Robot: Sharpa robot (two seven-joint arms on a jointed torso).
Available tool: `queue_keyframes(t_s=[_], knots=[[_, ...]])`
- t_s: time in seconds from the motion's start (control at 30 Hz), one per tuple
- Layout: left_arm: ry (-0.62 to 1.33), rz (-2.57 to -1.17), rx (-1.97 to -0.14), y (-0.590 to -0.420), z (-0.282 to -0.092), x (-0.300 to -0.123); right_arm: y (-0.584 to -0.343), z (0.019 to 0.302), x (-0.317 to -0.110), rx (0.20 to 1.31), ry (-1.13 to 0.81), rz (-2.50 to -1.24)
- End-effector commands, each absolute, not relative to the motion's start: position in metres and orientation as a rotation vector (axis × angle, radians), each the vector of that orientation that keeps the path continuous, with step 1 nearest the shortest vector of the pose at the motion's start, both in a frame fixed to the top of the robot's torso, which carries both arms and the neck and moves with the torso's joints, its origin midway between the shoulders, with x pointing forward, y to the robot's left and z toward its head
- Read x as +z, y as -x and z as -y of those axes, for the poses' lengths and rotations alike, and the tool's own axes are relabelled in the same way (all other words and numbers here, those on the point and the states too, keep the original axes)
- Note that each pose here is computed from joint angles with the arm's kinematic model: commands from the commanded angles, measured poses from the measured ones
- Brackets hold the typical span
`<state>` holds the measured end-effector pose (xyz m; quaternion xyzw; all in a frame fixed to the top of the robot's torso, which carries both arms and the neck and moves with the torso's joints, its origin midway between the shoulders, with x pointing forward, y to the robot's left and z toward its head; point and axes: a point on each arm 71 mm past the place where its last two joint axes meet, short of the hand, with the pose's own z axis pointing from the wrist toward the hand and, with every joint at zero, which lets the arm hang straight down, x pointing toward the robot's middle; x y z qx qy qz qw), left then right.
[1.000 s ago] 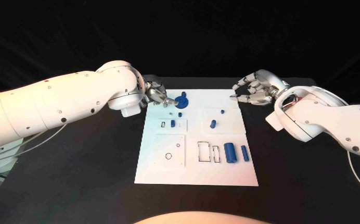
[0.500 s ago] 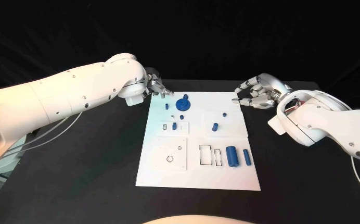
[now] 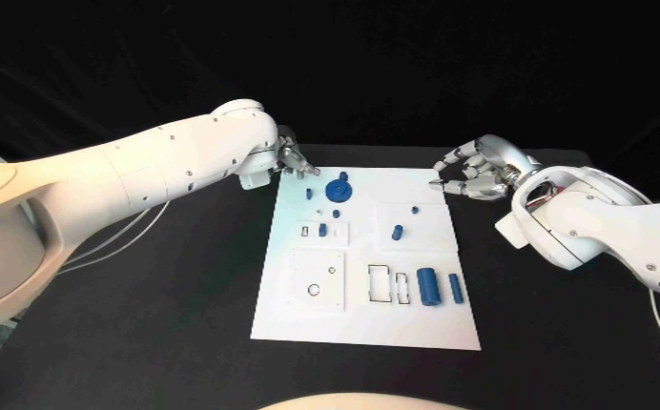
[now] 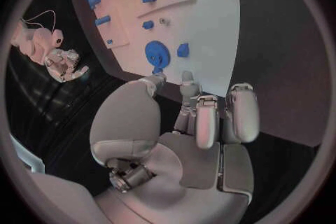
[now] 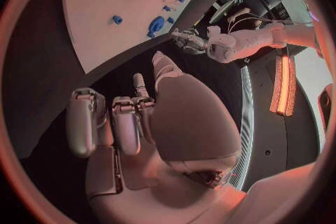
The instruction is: Assemble the parts on the task board
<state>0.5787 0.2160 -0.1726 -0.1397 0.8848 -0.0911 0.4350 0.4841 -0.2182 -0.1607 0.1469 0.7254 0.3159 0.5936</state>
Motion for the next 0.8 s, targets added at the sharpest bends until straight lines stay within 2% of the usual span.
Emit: queue_keyframes(t_s=[0.03,0.8], knots=[[0.296,-2.229,-0.234,-0.580,-0.212,-0.175,-0.483,0.216,-0.160,0.742,-0.321,-1.686],[0.305,-2.312,-0.226,-0.584,-0.213,-0.192,-0.484,0.214,-0.160,0.746,-0.318,-1.685]])
